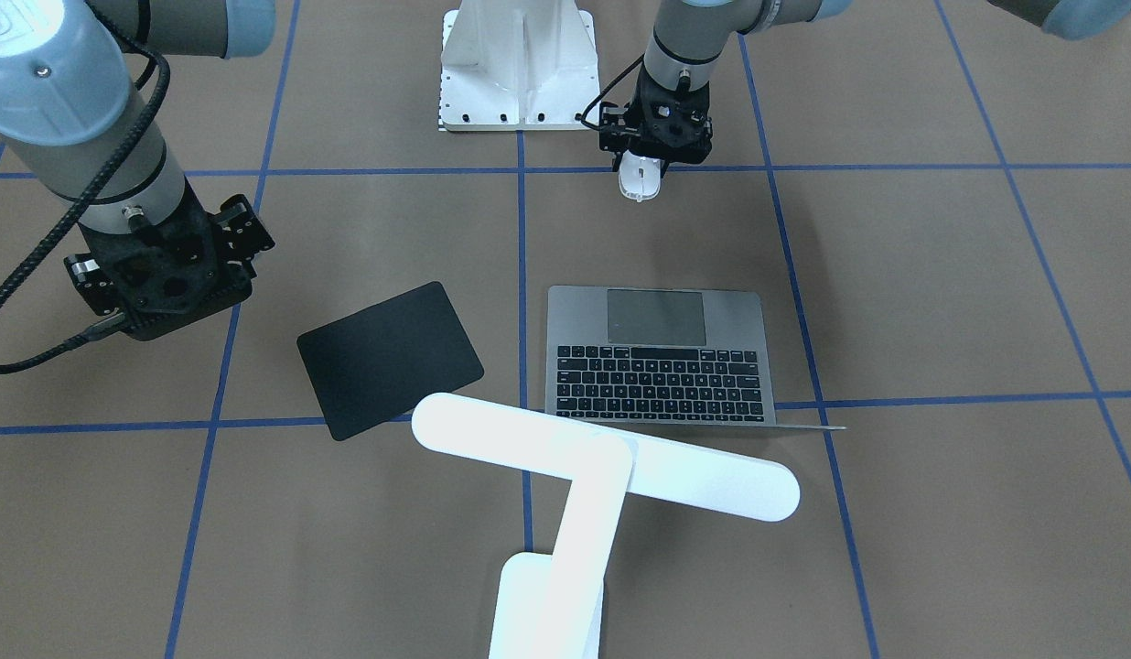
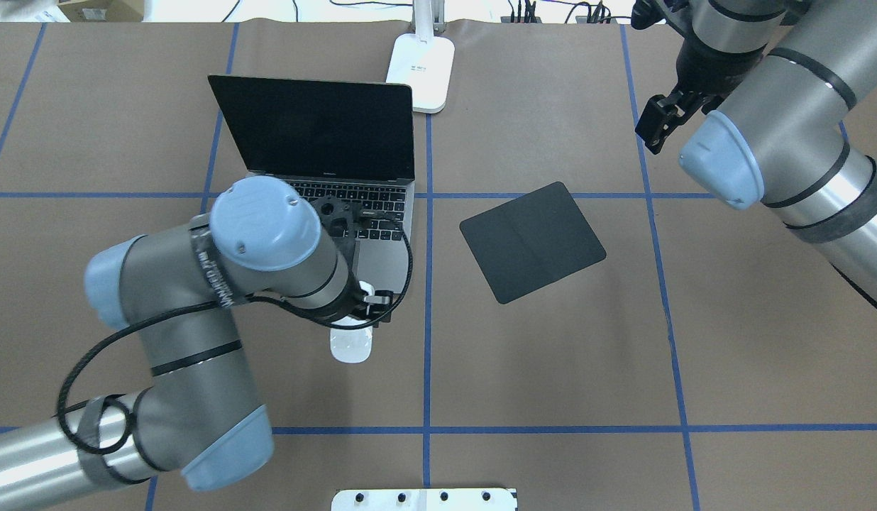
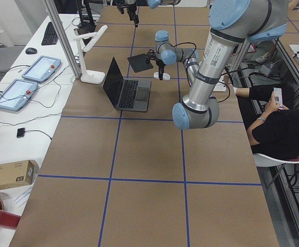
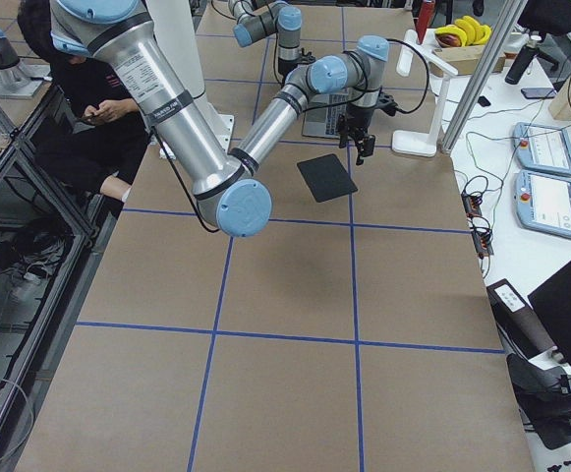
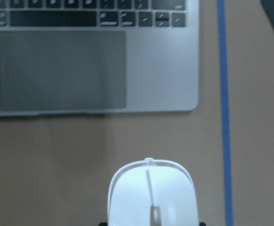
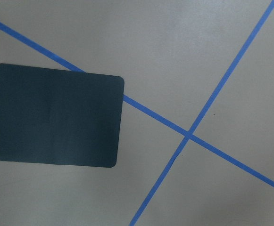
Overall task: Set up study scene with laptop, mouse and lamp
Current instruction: 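Carry the white mouse onto the mouse pad with the left gripper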
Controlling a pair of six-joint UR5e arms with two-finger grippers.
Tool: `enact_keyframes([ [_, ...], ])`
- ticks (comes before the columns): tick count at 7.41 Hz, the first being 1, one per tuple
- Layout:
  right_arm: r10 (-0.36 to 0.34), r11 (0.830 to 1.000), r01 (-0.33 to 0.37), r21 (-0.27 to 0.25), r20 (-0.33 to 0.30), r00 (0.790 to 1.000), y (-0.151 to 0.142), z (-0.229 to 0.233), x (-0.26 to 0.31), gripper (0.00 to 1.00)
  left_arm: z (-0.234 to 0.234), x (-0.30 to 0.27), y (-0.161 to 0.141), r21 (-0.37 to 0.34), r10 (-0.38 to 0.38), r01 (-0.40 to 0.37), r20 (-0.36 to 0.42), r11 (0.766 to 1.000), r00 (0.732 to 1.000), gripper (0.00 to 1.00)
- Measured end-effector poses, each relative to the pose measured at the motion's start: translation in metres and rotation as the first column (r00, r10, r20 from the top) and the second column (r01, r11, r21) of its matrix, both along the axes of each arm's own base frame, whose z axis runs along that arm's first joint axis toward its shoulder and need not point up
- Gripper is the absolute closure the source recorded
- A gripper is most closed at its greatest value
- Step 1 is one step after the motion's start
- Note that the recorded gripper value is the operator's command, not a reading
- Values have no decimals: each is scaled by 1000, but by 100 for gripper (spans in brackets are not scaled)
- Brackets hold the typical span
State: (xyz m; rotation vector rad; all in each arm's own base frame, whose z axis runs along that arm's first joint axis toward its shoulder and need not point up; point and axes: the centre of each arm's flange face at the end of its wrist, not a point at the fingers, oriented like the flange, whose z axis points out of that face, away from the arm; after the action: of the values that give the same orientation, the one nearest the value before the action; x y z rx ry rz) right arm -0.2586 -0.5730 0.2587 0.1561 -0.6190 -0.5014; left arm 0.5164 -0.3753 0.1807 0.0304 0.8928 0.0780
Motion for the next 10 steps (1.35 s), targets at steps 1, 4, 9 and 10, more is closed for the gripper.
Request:
enact_keyframes([
  [1, 17, 1000, -17, 19, 9, 1000, -7, 9, 13, 0, -19, 20, -25, -3, -20, 20, 3, 1000, 1000, 35],
  [4, 26, 999, -28, 46, 54, 998, -26, 51, 44, 0, -59, 74, -84, -6, -66, 66, -14, 998, 998, 34],
  [9, 53, 997, -57, 52, 75, 996, -35, 93, 72, 0, -97, 147, -129, -20, -86, 85, -30, 996, 996, 34],
  [10, 54, 997, -57, 49, 73, 996, -34, 96, 73, 0, -98, 151, -130, -17, -86, 85, -36, 996, 996, 33],
])
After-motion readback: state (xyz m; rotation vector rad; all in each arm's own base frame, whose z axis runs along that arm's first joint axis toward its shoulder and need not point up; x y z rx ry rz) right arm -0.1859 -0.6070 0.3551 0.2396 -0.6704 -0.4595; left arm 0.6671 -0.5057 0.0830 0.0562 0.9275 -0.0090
